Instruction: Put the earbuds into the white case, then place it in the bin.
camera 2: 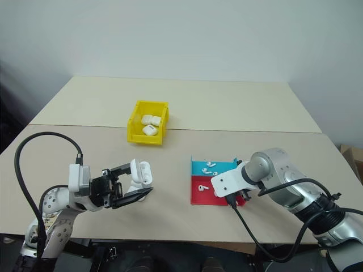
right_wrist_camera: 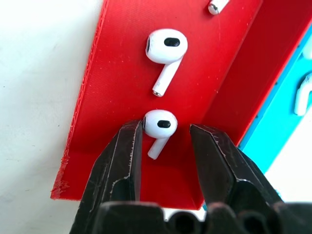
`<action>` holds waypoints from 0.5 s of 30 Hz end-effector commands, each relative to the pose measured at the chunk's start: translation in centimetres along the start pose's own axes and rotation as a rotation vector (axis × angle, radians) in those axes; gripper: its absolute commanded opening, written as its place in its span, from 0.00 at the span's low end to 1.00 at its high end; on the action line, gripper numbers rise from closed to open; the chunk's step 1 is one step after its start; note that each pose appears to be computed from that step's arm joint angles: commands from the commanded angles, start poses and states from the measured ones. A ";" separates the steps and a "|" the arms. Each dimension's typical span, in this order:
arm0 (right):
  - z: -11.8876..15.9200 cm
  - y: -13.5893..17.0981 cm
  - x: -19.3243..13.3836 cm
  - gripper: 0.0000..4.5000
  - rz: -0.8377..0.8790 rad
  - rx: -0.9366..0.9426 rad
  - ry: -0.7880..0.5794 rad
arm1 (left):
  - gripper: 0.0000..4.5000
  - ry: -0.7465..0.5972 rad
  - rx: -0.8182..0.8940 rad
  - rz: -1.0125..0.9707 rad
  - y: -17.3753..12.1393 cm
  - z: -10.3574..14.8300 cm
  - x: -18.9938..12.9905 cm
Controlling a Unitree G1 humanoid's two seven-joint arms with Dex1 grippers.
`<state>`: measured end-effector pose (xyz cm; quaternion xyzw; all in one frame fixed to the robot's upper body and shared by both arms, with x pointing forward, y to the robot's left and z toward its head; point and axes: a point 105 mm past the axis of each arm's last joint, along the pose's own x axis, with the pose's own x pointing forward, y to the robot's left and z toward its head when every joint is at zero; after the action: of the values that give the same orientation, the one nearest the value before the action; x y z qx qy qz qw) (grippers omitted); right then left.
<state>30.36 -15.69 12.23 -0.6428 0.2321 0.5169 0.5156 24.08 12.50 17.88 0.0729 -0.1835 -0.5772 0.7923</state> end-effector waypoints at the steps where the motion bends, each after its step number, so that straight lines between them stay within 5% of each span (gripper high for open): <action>1: -0.2 -0.5 -0.5 0.35 -0.030 -0.006 0.004 | 0.61 -0.015 0.056 0.001 0.1 1.0 -0.1; 15: 0.0 -0.1 -0.5 0.35 -0.008 -0.038 -0.005 | 0.61 -0.012 0.062 0.004 0.0 0.9 -0.1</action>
<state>30.28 -15.64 12.16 -0.6478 0.2236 0.5253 0.5044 24.07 12.54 17.71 0.0770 -0.1808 -0.5757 0.7937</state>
